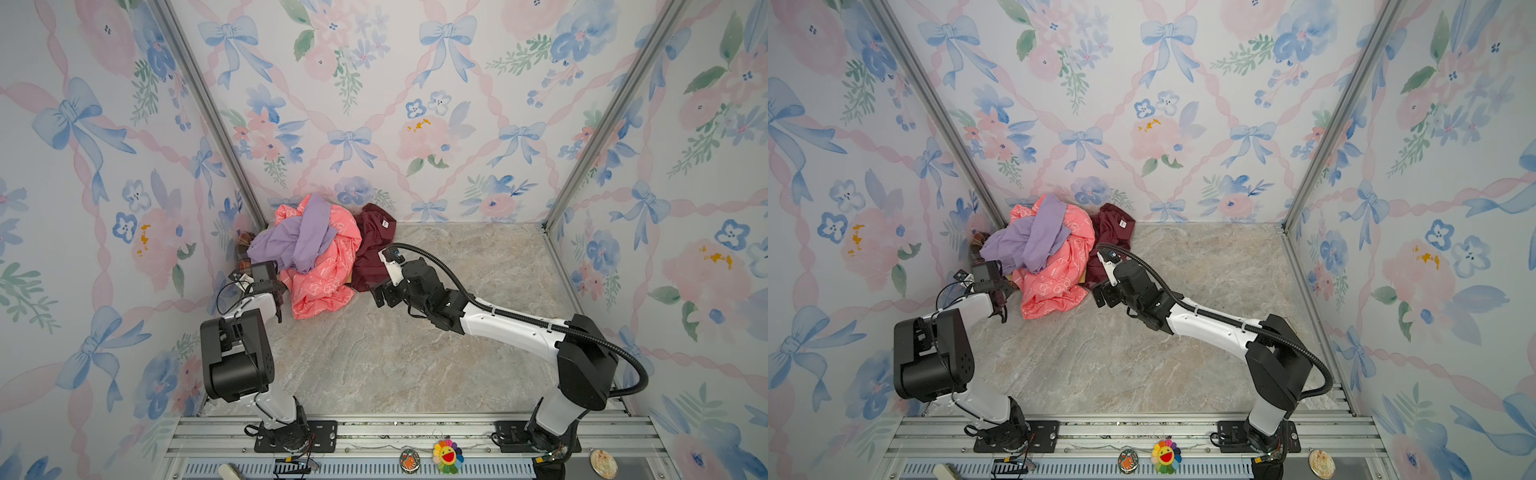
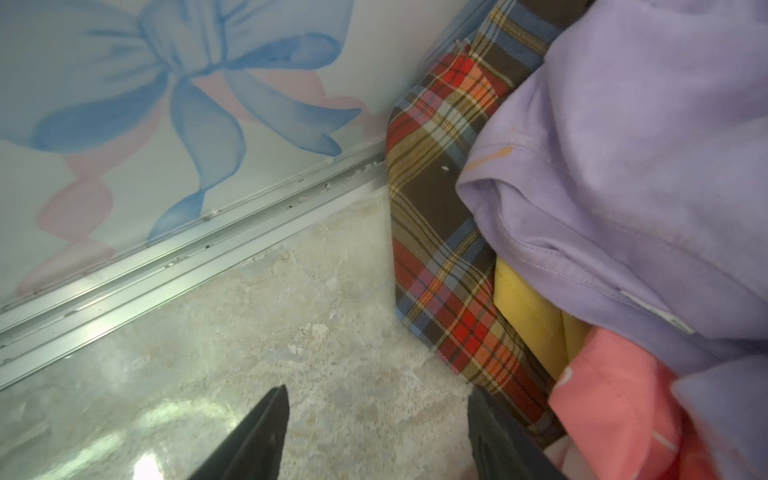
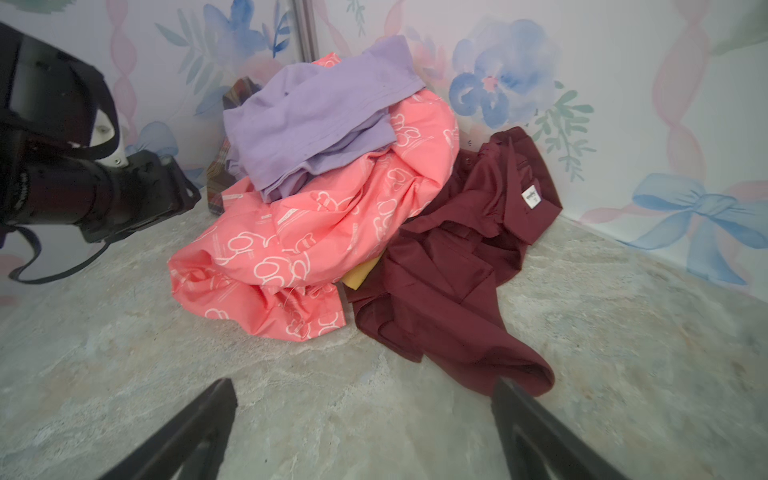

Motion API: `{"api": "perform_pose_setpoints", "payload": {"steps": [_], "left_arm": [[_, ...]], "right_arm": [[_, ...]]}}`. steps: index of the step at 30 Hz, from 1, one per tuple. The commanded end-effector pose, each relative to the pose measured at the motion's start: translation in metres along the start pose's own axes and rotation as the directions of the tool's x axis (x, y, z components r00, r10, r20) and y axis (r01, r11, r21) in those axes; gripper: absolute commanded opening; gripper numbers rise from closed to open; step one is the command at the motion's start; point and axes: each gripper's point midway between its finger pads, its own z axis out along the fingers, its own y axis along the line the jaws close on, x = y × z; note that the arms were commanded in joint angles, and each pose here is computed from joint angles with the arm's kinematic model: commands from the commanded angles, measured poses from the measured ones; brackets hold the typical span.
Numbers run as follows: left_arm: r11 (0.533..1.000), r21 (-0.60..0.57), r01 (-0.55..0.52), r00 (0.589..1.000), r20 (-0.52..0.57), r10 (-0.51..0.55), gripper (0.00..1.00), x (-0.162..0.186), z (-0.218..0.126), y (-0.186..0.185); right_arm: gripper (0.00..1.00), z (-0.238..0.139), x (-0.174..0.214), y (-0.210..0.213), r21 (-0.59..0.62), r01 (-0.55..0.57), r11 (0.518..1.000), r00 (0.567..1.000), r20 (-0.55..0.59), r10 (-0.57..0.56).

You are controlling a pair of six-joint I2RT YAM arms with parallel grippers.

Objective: Pick out a specific cloth from the pile
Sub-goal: 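Lower the left gripper onto the plaid cloth edge and close it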

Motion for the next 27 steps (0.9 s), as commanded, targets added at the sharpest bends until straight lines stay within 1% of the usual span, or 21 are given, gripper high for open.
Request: {"api": "perform_pose_setpoints", "payload": {"steps": [1, 4, 9, 15, 20, 24, 27], "left_arm": [[0.999, 0.033, 0.022, 0.999, -0.035, -0.02, 0.67, 0.004, 0.005, -0.01], [0.999, 0.03, 0.029, 0.999, -0.032, -0.028, 0.66, 0.005, 0.007, -0.009], [1.0, 0.015, 0.024, 0.999, -0.045, -0.023, 0.65, 0.009, 0.016, -0.007], [0.999, -0.003, 0.032, 0.997, -0.075, -0.033, 0.6, 0.01, 0.033, -0.002], [0.999, 0.034, 0.033, 0.994, -0.105, -0.029, 0.6, 0.012, 0.04, -0.01], [0.997, 0.063, 0.041, 0.994, -0.104, -0.035, 0.59, 0.01, 0.042, -0.018], [0.998, 0.058, 0.039, 0.995, -0.096, -0.033, 0.57, 0.008, 0.045, -0.019]], "right_arm": [[0.99, 0.003, 0.009, 0.035, -0.129, 0.115, 0.985, 0.992, -0.044, -0.121], [0.98, 0.002, 0.013, 0.046, -0.16, 0.155, 0.975, 0.985, -0.047, -0.164], [0.98, 0.001, 0.018, 0.049, -0.175, 0.146, 0.974, 0.987, -0.039, -0.155], [0.98, 0.002, 0.023, 0.045, -0.157, 0.146, 0.977, 0.987, -0.047, -0.155], [0.98, 0.004, 0.025, 0.044, -0.158, 0.141, 0.977, 0.988, -0.047, -0.15], [0.98, 0.009, 0.026, 0.047, -0.166, 0.132, 0.977, 0.989, -0.049, -0.141], [0.98, 0.011, 0.025, 0.047, -0.167, 0.135, 0.977, 0.988, -0.051, -0.145]]}}
